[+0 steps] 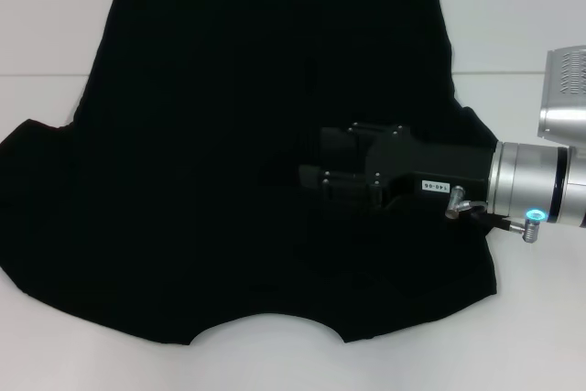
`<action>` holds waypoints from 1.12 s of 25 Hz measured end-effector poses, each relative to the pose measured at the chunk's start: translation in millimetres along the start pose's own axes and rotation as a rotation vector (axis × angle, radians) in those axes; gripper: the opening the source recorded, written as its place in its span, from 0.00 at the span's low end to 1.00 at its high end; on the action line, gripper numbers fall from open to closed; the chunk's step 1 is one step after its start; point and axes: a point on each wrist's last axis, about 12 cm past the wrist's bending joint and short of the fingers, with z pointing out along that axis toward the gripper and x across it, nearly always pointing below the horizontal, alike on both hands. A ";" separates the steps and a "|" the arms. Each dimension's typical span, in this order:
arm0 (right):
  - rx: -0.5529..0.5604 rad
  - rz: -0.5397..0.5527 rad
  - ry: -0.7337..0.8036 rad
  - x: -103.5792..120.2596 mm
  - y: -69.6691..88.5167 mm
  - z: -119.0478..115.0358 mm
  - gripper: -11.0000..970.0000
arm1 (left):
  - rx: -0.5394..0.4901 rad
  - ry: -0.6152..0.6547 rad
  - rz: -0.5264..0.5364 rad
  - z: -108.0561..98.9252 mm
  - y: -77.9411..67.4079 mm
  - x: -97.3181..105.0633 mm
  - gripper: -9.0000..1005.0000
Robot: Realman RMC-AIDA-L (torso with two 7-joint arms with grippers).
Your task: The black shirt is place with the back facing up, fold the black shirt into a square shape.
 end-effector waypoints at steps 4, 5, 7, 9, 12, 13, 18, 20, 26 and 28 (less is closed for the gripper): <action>0.008 0.014 -0.009 1.0 -0.3 -1.8 0.78 | 0.010 0.002 0.004 0.3 -1.8 0.0 0.02; 0.010 0.016 -0.009 1.5 -0.3 -2.3 0.77 | 0.019 0.000 0.007 0.2 -2.8 -0.2 0.02; 0.011 0.019 -0.010 2.0 -0.3 -2.8 0.77 | 0.041 -0.007 0.013 0.2 -5.5 -1.2 0.02; 0.012 0.021 -0.010 2.5 -0.1 -3.0 0.77 | 0.065 -0.023 0.019 0.1 -8.6 -4.1 0.02; 0.010 0.026 -0.010 3.5 0.6 -2.7 0.77 | 0.085 -0.040 0.038 3.2 -12.9 -9.0 0.02; 0.009 0.027 -0.010 3.8 0.7 -2.7 0.77 | 0.089 -0.042 0.044 4.6 -14.5 -10.1 0.02; 0.005 0.034 -0.010 6.3 2.4 -4.0 0.77 | 0.175 -0.062 0.083 7.6 -31.8 -15.6 0.02; 0.005 0.038 -0.009 7.7 3.0 -5.0 0.77 | 0.244 -0.076 0.100 6.2 -40.7 -17.0 0.02; 0.000 0.055 -0.005 13.4 6.1 -5.3 0.77 | 0.468 -0.119 0.216 2.8 -65.0 -6.7 0.02; -0.003 0.059 -0.004 14.8 7.0 -5.3 0.77 | 0.496 -0.113 0.247 7.4 -69.7 2.7 0.02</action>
